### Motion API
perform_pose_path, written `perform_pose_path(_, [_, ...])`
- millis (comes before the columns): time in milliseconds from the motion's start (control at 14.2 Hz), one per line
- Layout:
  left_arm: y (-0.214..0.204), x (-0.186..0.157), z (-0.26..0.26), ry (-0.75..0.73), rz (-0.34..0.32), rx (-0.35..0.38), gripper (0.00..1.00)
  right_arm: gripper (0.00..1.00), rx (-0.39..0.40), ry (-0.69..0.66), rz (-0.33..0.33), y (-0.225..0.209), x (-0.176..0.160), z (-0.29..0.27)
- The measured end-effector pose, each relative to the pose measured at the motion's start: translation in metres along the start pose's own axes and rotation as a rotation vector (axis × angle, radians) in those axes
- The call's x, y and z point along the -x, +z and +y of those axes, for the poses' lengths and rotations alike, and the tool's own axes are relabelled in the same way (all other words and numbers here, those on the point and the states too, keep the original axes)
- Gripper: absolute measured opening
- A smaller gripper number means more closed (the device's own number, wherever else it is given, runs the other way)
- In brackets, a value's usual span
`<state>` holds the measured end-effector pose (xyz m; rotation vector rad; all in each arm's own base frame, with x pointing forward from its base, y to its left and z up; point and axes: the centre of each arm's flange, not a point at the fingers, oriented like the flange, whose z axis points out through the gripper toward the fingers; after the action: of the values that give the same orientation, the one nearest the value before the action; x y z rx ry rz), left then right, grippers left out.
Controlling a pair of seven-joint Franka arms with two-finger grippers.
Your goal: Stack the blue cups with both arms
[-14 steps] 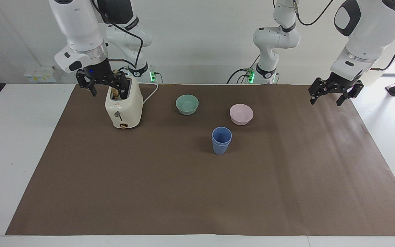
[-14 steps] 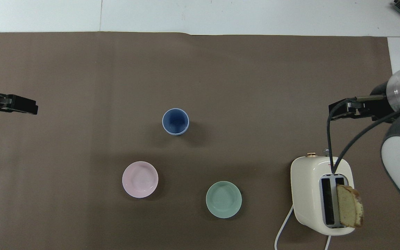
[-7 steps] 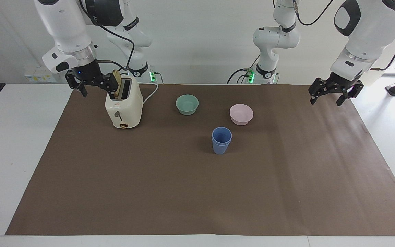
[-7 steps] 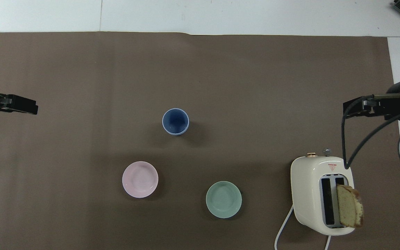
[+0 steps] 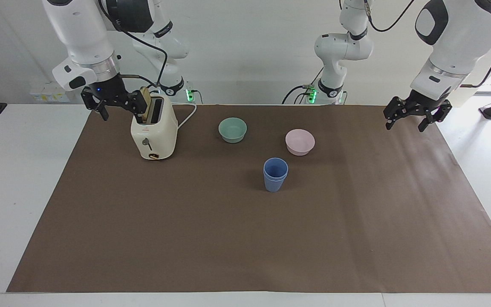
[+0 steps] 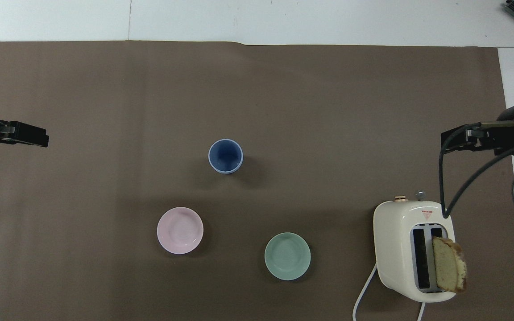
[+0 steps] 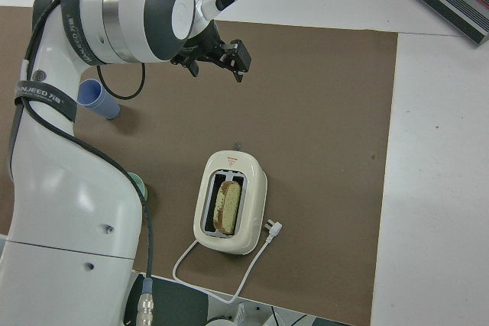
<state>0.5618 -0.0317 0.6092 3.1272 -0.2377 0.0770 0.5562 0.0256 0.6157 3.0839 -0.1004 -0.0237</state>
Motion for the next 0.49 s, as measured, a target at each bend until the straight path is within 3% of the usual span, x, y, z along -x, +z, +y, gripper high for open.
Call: perform_pose_path(493, [0.0000, 0.0000, 0.0000, 0.000, 0.000, 0.000, 1.00, 1.00, -0.037, 0.004, -0.007, -0.0011, 0.0016, -0.0018])
